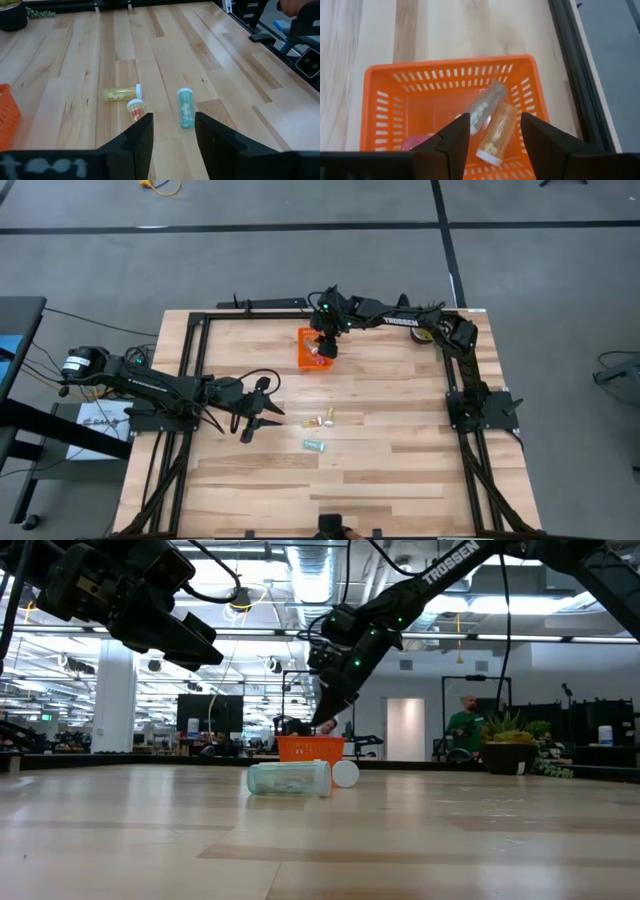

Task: Pick and place pill bottles into a basket
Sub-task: Put the yellow pill bottle into the orange bin

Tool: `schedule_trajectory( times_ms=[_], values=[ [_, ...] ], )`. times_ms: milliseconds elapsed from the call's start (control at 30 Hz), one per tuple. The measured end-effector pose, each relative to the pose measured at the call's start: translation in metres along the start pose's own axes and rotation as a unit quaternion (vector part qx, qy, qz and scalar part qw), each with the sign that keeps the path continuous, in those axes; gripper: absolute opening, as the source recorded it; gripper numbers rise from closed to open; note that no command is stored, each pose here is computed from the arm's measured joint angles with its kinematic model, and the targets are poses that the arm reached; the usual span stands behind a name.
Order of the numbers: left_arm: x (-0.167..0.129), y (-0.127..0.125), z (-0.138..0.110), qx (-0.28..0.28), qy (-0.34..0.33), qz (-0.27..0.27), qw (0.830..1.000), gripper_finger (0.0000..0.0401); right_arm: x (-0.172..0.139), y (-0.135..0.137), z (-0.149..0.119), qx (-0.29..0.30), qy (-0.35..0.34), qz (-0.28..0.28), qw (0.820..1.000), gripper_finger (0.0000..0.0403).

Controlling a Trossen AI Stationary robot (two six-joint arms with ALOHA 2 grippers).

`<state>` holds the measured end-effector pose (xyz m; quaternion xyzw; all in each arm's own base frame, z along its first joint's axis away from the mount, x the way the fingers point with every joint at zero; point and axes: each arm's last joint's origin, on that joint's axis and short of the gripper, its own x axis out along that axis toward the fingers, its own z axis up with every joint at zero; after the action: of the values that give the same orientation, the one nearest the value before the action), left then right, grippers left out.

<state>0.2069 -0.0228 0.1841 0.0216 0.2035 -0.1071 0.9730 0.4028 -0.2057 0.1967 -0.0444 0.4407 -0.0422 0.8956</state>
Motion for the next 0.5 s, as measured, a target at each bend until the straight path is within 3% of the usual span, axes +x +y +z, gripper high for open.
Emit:
schedule_trajectory(
  times_ms=[500],
  values=[
    [0.000,0.000,0.000,0.000,0.000,0.001,1.000,0.0135,-0.017,0.006,-0.006,0.013,0.046,0.041,0.998,0.0134]
  ],
)
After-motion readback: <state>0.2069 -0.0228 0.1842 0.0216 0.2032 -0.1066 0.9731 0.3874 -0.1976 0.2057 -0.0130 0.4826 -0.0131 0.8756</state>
